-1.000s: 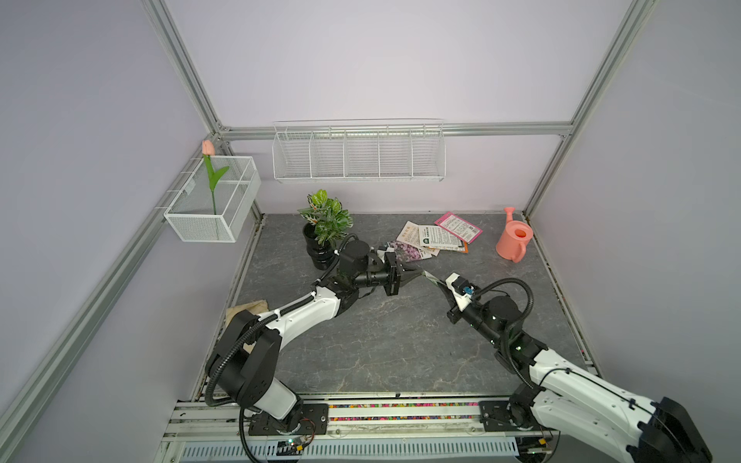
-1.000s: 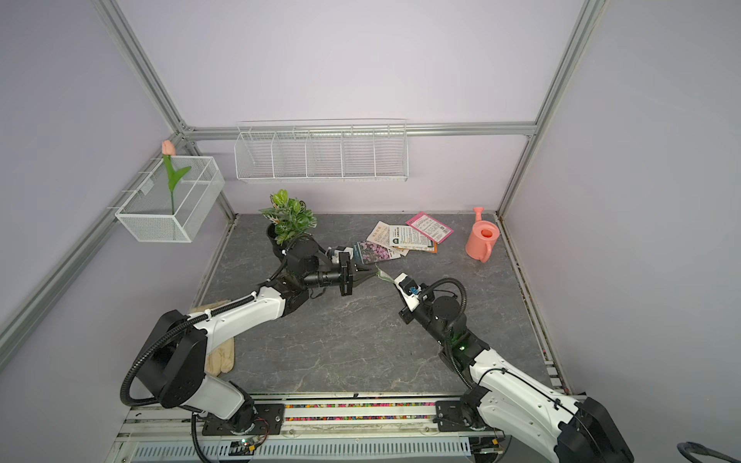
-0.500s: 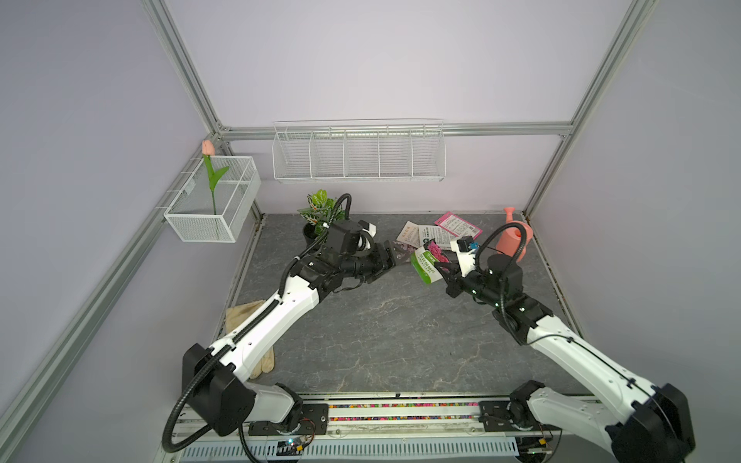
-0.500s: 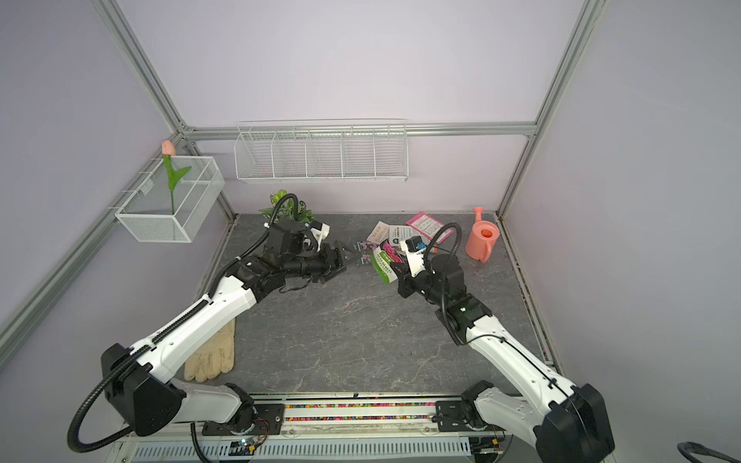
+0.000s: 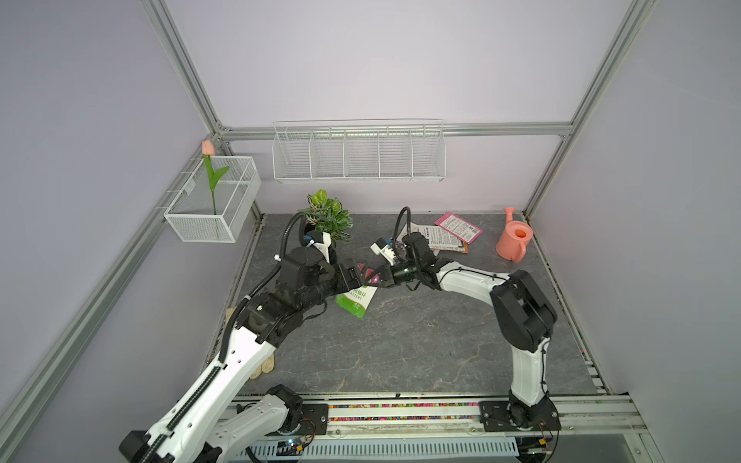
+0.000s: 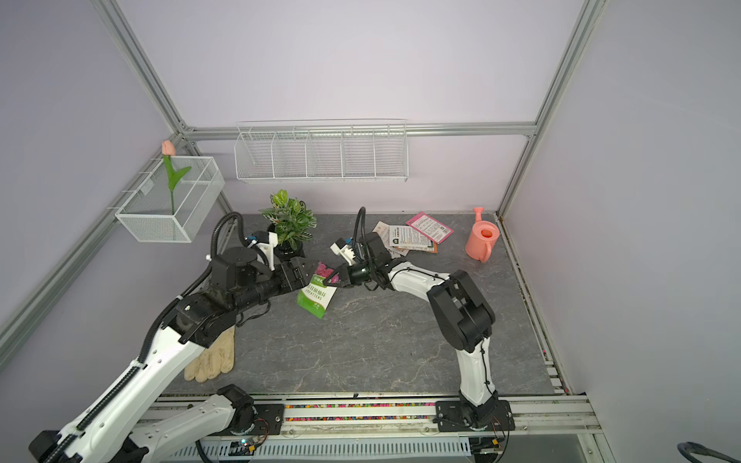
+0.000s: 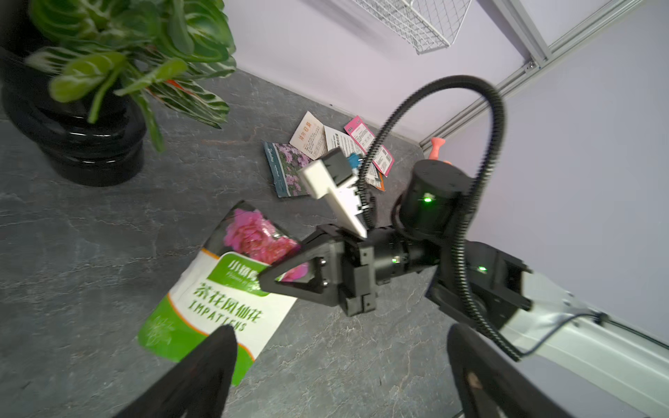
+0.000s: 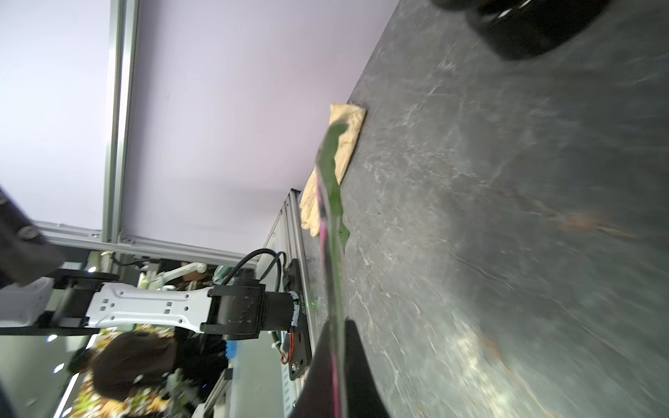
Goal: Arrange the seed packets in a row
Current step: Place the seed packet at the center of the board.
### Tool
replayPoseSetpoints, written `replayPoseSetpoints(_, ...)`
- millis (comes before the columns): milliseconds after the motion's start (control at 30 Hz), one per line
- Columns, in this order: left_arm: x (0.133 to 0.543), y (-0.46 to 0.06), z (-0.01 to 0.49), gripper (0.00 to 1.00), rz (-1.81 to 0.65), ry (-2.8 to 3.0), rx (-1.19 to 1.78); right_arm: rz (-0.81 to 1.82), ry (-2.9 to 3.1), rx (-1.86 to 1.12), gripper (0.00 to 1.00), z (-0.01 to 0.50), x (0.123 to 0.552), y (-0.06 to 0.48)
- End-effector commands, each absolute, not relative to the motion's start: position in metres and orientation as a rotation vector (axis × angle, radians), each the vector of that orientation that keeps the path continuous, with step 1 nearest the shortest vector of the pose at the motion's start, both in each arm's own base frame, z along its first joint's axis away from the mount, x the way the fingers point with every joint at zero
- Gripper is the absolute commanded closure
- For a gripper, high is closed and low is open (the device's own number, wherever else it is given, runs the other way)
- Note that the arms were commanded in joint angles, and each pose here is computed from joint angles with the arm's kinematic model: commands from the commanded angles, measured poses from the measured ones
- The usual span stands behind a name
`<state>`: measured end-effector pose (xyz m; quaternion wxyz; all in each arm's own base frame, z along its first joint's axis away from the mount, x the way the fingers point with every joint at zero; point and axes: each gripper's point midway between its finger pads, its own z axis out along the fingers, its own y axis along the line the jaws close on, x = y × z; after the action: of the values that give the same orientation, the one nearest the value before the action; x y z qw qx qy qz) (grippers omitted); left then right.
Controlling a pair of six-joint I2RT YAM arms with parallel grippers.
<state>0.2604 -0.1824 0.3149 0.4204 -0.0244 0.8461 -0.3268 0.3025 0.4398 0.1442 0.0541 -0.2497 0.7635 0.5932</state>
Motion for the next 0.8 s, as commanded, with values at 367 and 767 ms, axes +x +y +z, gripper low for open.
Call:
replayPoseSetpoints(367,0.243,-0.15,0.304,0.03,-0.691,2.103,-0.063,1.986,2.514,-1.032,0.93,0.082,0.243,0.537)
replayPoseSetpoints(767,0.236,-0.144,0.302,0.01,-0.687,2.095,-0.07,1.736,2.7,-1.087,0.89,0.036,0.227,0.559)
